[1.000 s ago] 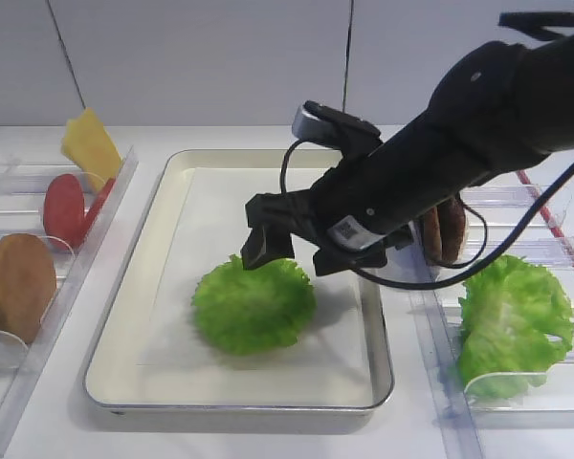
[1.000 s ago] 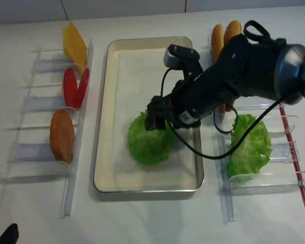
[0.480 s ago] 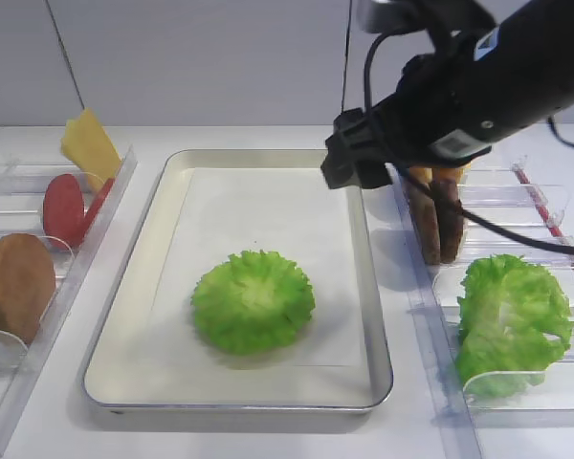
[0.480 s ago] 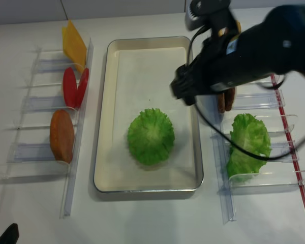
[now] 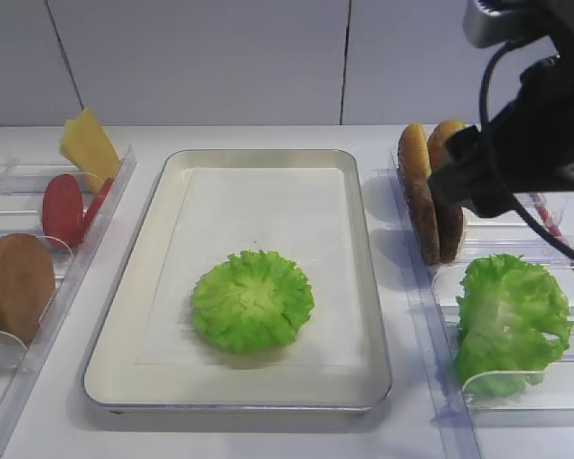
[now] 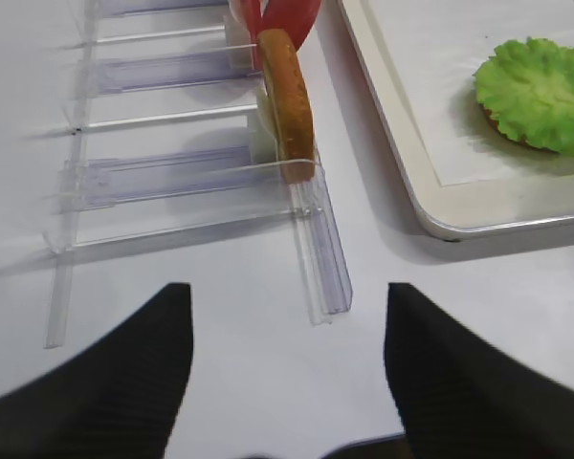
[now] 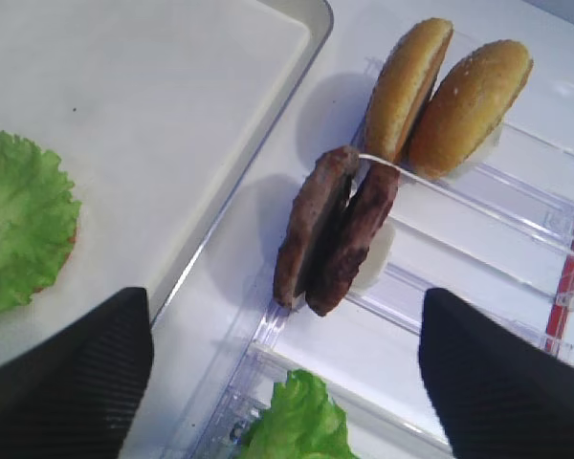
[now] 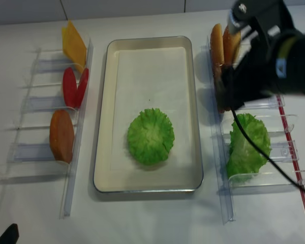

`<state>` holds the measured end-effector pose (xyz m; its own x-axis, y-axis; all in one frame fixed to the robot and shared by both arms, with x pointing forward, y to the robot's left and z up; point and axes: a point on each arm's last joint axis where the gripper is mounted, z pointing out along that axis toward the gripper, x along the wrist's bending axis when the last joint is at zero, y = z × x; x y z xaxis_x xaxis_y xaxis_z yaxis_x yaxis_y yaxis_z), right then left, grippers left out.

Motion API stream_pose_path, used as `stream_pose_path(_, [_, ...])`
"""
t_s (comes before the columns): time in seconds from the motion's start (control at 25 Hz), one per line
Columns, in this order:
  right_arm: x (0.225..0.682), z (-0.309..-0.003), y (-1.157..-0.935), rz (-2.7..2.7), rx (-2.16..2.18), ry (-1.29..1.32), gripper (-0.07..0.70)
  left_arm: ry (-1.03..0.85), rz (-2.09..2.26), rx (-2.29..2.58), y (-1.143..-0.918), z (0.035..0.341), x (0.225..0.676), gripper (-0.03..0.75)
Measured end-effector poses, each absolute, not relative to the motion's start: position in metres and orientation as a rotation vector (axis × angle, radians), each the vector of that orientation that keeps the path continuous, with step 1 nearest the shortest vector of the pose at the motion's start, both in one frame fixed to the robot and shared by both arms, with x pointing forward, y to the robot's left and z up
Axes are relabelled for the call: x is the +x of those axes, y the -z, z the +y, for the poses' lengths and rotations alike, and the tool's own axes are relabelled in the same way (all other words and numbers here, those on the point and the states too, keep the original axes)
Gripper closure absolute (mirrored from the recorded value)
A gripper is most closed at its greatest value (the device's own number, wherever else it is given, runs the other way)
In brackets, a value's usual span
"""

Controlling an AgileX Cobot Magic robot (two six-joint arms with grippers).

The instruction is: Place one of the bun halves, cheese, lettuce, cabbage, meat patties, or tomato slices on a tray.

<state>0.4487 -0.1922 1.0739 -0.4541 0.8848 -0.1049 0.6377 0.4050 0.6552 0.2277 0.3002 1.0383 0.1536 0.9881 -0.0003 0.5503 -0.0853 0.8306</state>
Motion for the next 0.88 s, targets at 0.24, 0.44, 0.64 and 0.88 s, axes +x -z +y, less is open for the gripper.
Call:
stream_pose_path(0.24, [0.431,-0.202,-1.067,2.217,1.334,-0.758,0.079,-0.790,1.481,1.729,-1.038,0.300,0.228,0.304])
stream_pose_path(0.44, [0.430,-0.203,-1.066,2.220,1.346,-0.744,0.080,-0.790,1.481,1.729,-1.038,0.300,0.228,0.304])
stream_pose_path(0.64, [0.434,-0.217,-1.067,2.154,1.456,-0.757,0.080,-0.790,1.481,1.729,-1.038,0.300,0.228,0.304])
stream_pose_path(0.88, [0.417,-0.244,-1.073,2.074,1.519,-0.816,0.080,-0.790,1.481,1.729,-1.038,0.300,0.228,0.304])
